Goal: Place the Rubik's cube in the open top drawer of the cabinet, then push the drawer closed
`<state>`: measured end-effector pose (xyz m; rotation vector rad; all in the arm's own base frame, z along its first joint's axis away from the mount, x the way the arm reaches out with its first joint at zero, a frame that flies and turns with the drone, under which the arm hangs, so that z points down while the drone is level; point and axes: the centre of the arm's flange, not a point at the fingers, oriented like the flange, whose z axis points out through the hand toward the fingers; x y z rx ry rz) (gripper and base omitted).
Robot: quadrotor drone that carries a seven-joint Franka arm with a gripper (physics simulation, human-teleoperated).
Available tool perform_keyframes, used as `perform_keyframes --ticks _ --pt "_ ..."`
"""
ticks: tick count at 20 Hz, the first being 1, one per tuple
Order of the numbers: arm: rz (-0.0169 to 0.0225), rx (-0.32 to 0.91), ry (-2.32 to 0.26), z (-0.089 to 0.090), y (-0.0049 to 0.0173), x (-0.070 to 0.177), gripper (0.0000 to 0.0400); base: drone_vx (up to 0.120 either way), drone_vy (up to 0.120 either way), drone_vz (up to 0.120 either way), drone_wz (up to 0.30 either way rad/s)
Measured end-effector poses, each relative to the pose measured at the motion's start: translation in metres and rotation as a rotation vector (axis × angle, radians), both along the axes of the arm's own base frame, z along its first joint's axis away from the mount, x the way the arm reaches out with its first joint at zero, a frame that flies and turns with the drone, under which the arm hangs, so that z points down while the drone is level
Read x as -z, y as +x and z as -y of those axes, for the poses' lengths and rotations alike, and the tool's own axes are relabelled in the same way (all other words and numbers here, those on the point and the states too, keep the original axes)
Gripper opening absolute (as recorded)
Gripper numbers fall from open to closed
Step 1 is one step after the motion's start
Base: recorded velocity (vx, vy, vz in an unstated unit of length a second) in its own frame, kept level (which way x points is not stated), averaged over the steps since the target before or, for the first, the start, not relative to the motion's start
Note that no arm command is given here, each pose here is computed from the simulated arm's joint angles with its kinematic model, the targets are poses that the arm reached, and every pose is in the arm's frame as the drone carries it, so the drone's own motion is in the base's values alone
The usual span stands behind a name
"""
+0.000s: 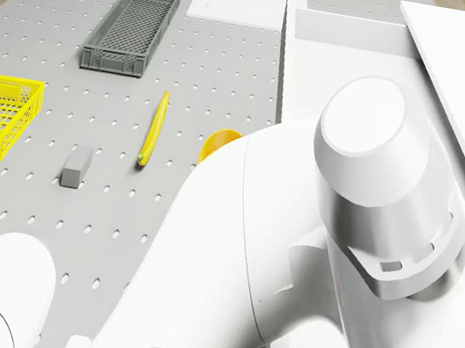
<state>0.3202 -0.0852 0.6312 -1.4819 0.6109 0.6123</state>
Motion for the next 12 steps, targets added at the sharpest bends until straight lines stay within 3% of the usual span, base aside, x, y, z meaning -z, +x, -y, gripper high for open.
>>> perform_keyframes --ticks 8,9,10,11,12 --pt "-0.0003 0.0 0.0 -0.038 -0.0001 0.0 0.0105 0.0 0.0 0.0 0.0" --pt "0.0014 0.0 0.0 -0.043 -0.0001 0.0 0.0105 0.0 0.0 0.0 0.0" --pt "-0.0131 0.0 0.0 -0.048 -0.0019 -0.001 0.0105 0.0 0.0 0.0 0.0" --pt "-0.0117 0.0 0.0 -0.053 -0.0017 -0.001 0.0105 0.0 0.0 0.0 0.0" --pt "-0.0367 -0.001 0.0 -0.058 -0.0053 -0.002 0.0105 0.0 0.0 0.0 0.0"
